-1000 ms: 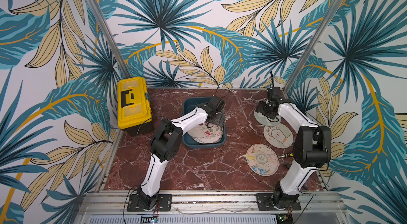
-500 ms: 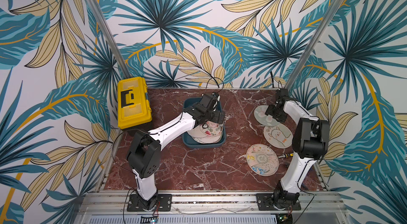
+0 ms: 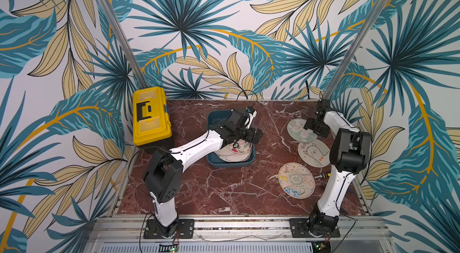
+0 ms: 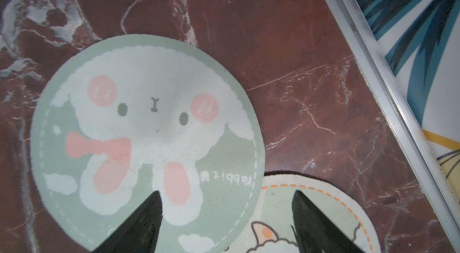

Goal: Put the coasters into the storage box
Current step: Pick up the coaster from the center of the board.

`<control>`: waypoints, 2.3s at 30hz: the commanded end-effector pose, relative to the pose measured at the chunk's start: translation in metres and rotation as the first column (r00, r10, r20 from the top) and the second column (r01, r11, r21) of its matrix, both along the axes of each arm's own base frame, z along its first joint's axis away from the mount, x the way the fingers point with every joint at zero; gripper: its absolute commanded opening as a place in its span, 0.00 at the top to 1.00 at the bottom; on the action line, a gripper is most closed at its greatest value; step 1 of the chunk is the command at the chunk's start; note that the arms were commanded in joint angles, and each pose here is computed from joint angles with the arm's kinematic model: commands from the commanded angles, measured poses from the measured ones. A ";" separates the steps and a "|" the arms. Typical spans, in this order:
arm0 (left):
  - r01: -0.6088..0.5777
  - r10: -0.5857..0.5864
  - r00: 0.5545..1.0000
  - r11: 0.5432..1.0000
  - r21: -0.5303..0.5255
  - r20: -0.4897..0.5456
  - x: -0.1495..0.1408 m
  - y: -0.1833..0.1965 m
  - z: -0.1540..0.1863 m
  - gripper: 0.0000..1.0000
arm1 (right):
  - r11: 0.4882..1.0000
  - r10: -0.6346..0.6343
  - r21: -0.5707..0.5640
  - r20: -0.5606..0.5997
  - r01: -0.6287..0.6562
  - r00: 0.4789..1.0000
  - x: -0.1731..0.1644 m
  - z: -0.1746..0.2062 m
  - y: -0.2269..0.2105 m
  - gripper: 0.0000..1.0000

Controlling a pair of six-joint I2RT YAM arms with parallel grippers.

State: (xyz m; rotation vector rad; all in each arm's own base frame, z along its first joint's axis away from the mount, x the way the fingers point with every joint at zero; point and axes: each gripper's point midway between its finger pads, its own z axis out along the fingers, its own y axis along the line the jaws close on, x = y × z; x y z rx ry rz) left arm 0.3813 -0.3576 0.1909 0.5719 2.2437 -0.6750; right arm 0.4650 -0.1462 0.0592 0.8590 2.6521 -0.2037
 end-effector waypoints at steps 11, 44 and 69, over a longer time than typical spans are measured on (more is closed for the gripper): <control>-0.017 0.016 1.000 0.999 0.040 0.020 0.001 0.008 -0.010 0.00 | 0.996 0.056 0.067 -0.087 -0.050 0.995 0.003 -0.028 -0.004 0.16; -0.040 0.037 0.999 0.995 0.092 0.029 0.008 0.013 -0.016 0.00 | 0.985 0.078 0.167 -0.149 -0.052 0.986 -0.003 -0.056 0.011 0.44; -0.176 0.179 0.983 0.981 0.086 -0.034 0.015 0.038 -0.015 0.01 | 0.968 0.115 0.205 0.139 -0.142 0.984 0.012 0.052 0.041 1.00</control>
